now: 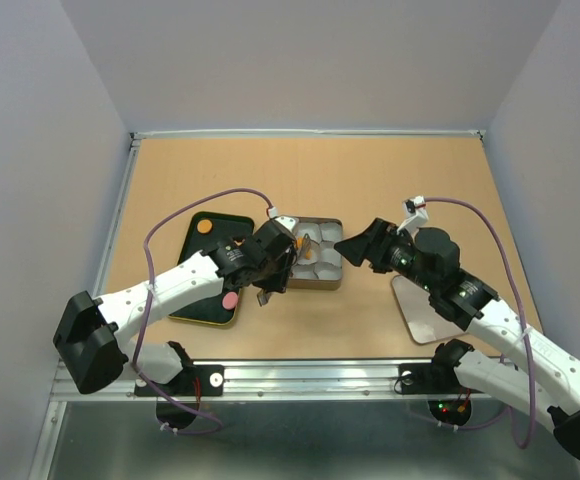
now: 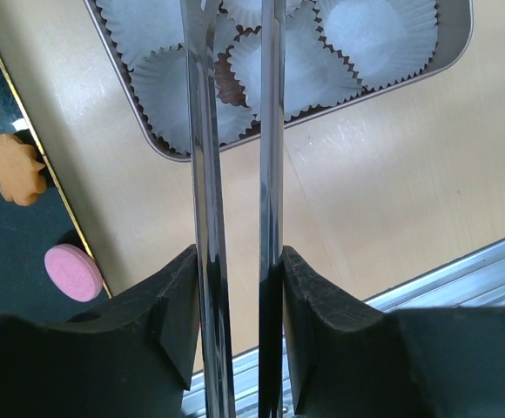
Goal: Pack the cookies
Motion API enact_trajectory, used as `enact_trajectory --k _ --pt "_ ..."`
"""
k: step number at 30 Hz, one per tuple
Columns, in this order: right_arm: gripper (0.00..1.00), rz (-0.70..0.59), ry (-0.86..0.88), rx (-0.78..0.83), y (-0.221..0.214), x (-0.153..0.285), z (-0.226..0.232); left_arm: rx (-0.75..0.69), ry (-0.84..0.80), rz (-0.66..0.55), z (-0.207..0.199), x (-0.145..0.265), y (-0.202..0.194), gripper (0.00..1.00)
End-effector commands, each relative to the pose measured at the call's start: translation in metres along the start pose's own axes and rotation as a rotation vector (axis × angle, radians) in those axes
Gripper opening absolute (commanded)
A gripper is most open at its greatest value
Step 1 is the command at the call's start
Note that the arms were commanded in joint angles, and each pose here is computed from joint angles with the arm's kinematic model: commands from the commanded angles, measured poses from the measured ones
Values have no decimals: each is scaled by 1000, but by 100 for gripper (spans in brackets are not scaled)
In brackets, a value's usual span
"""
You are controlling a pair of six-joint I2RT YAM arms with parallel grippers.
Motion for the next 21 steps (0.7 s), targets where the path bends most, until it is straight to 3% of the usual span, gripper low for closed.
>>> enact_trajectory --k 1,10,21 --pt "97 -31 6 -5 3 0 -3 -1 -11 -78 -2 21 18 48" --pt "97 -22 -14 -8 0 -4 -8 33 12 -172 7 67 31 52" --pt "96 -17 -20 -9 -2 -4 -11 177 301 -73 55 64 6 57"
Point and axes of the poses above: each gripper's point midway between its finger pads, its own x axis back along the fingers, its own z axis along the line the jaws close on, y = z × x, the point moved 6 cm from there along x, back along the fingers, and after that the axes turned 15 degrees about -x, right-handed, at the moved point
